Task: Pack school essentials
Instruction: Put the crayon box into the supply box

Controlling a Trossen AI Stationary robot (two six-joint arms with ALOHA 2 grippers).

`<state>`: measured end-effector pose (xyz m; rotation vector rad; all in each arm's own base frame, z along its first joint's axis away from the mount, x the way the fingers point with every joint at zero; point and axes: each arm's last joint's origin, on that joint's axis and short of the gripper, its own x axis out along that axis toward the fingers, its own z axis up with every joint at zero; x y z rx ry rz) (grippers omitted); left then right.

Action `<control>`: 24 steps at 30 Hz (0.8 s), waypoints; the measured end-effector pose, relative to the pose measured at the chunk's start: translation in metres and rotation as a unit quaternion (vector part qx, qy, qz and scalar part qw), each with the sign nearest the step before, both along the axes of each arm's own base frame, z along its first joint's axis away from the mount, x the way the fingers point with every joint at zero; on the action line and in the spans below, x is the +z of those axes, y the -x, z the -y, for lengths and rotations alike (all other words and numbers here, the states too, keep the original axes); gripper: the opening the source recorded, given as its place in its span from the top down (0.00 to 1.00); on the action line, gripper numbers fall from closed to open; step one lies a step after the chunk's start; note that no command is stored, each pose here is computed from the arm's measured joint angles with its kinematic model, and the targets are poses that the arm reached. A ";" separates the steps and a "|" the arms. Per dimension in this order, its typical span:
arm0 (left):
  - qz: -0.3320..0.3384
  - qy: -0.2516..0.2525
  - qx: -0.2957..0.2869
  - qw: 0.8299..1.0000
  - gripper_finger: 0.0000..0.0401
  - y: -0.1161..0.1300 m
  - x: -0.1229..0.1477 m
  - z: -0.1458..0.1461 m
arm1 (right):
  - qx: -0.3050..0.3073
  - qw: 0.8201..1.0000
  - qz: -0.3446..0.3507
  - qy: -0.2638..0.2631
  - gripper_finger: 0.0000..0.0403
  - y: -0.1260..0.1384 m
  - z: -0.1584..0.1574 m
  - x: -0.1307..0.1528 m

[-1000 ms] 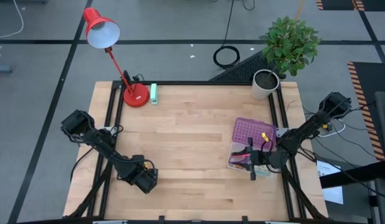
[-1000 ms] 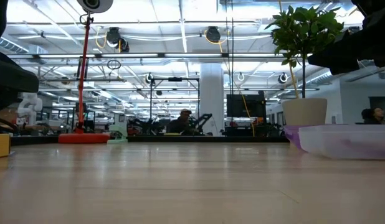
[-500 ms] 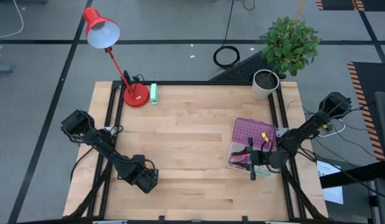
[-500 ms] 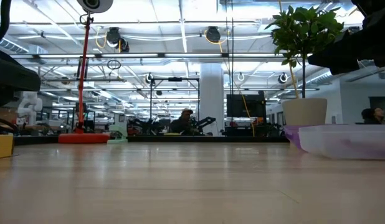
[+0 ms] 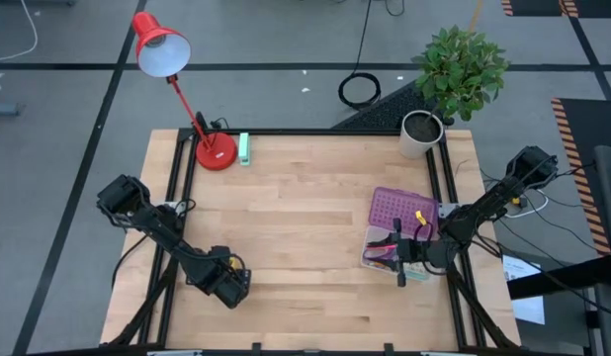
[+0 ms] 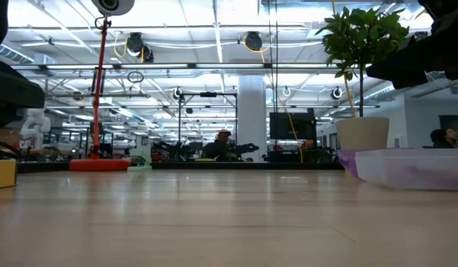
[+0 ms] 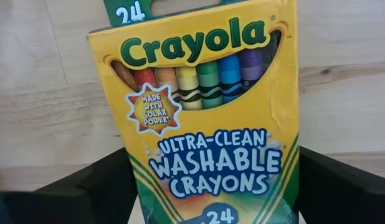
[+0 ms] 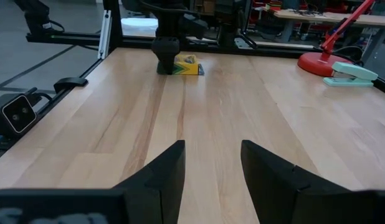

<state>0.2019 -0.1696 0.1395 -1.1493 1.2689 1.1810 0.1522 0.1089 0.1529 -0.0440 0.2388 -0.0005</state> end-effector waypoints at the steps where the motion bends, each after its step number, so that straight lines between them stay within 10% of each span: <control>1: 0.001 -0.001 -0.002 1.000 0.11 0.000 0.000 0.000 | 0.000 1.000 0.000 0.000 0.63 0.000 0.000 0.000; 24: 0.073 -0.164 -0.092 0.979 0.03 -0.019 0.009 -0.040 | -0.018 1.000 0.023 -0.006 0.63 -0.005 0.005 0.005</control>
